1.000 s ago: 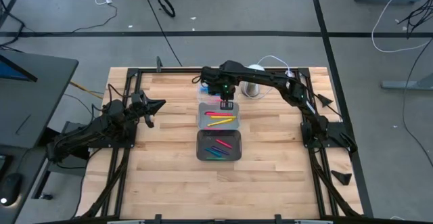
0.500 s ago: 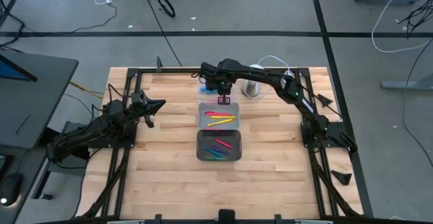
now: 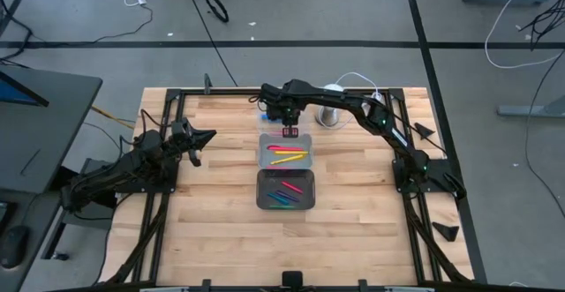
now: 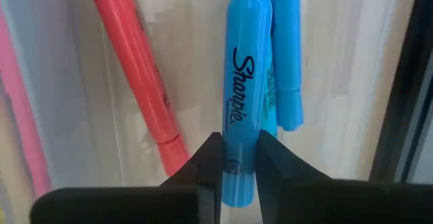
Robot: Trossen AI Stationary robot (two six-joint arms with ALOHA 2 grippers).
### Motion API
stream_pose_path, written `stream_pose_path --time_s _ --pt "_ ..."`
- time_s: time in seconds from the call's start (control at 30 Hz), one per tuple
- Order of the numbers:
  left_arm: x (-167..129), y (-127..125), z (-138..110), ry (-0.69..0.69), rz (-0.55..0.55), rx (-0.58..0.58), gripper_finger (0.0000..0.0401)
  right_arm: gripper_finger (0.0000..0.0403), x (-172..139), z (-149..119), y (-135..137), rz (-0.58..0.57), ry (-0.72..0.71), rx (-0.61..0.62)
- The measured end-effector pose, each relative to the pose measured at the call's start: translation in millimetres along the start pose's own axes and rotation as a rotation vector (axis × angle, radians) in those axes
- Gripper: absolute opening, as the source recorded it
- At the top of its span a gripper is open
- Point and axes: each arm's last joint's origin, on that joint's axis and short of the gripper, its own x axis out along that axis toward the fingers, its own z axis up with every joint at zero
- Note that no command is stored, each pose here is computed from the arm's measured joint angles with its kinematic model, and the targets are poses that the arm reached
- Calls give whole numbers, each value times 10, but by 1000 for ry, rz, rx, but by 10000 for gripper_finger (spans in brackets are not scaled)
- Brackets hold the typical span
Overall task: Pick & Place Markers
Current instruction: Put the blue highlighter into the transparent bin, then return to Home Position
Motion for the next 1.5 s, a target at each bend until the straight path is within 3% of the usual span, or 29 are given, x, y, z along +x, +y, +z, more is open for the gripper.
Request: stream_pose_path --time_s 0.37,0.8,1.07,1.27,1.5 --pt "0 0 0 0 0 0 14 60 20 -10 11 3 8 14" --pt "0 0 0 0 0 0 14 208 11 -17 29 9 21 24" --pt "0 0 0 0 0 0 14 240 -429 -5 88 -20 -64 30" --pt "0 0 -1 0 0 0 14 235 -686 -4 279 -3 -113 143" --pt "0 0 0 0 0 0 14 233 -742 42 475 118 -123 394"
